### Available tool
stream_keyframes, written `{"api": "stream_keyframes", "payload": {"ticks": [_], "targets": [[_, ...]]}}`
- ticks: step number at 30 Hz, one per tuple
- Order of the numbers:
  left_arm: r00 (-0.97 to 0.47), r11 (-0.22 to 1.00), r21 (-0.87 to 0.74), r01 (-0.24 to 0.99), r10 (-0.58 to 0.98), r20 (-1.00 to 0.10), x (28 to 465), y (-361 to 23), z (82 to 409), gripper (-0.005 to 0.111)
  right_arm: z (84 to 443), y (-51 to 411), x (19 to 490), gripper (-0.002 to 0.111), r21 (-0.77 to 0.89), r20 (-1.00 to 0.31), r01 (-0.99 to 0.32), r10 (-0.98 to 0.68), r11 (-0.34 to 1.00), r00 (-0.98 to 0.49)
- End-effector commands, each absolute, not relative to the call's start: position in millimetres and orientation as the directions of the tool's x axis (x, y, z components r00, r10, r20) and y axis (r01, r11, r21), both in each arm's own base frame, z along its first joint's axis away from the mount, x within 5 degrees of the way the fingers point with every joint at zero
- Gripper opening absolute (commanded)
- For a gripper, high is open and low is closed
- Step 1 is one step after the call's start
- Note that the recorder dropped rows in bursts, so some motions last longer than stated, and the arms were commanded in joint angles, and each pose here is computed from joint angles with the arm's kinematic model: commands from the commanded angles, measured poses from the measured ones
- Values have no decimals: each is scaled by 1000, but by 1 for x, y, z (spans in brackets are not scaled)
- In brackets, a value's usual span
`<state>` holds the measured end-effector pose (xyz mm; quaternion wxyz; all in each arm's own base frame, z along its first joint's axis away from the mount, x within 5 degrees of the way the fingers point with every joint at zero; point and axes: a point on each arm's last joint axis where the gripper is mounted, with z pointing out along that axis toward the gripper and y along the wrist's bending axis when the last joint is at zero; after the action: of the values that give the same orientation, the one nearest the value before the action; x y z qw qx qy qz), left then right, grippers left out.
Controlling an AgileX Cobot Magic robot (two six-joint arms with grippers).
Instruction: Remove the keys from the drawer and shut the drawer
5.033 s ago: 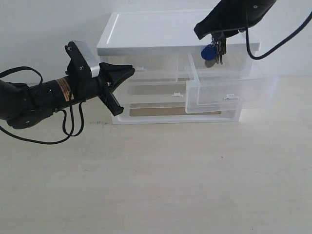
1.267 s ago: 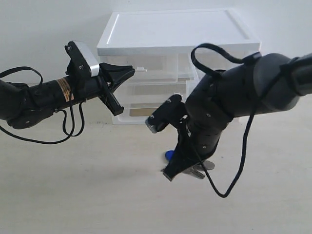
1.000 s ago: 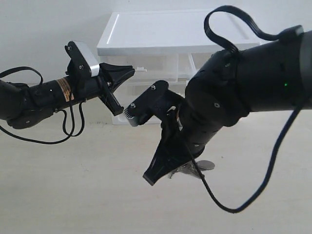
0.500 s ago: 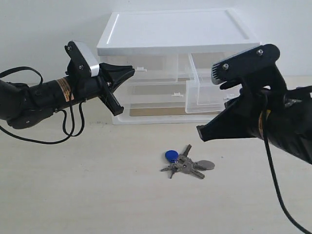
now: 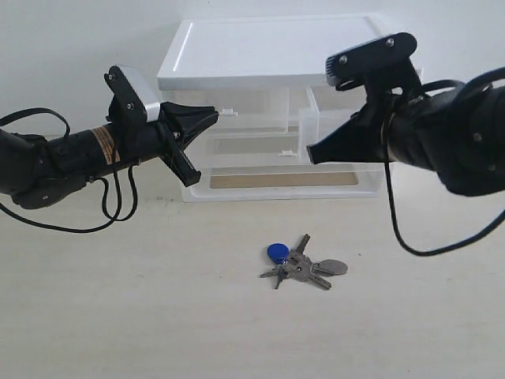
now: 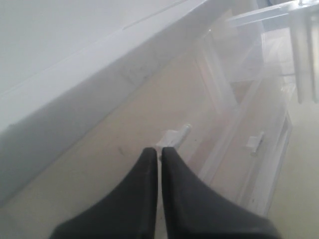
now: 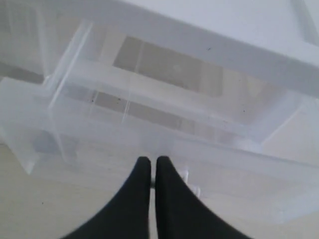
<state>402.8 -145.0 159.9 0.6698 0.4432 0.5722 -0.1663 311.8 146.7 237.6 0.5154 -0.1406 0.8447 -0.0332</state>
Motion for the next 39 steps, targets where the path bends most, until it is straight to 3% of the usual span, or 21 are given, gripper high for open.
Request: {"api": "stream_keyframes", "payload": {"ticks": [1,9,17,23,28,33,39], "targets": [[216,636,363,681,299,-929,414,-139,158,4,247,129,332,0,-143,-874,-192,-215,971,-436],[217,636,363,681,298,-930,414,-139,158,4,243,141,356,0,-88,-869,-293,-217,952,-445],[235,632,389,670,317,-919,414,-139,158,4,230,143,379,0,-129,-862,-254,-235,959,-450],[244,624,394,675,316,-917,414,-140,159,4,233,150,375,0,-92,-861,-333,-243,939,-447],[319,533,438,724,304,-898,406,-146,160,4,251,148,357,0,-59,-875,-379,-230,924,-426],[400,458,461,760,230,-887,384,-150,190,4,280,132,332,0,-75,-908,-323,-198,943,-369],[311,507,412,757,276,-910,349,-137,229,4,306,119,301,0,-34,-938,-305,-136,952,-318]]}}
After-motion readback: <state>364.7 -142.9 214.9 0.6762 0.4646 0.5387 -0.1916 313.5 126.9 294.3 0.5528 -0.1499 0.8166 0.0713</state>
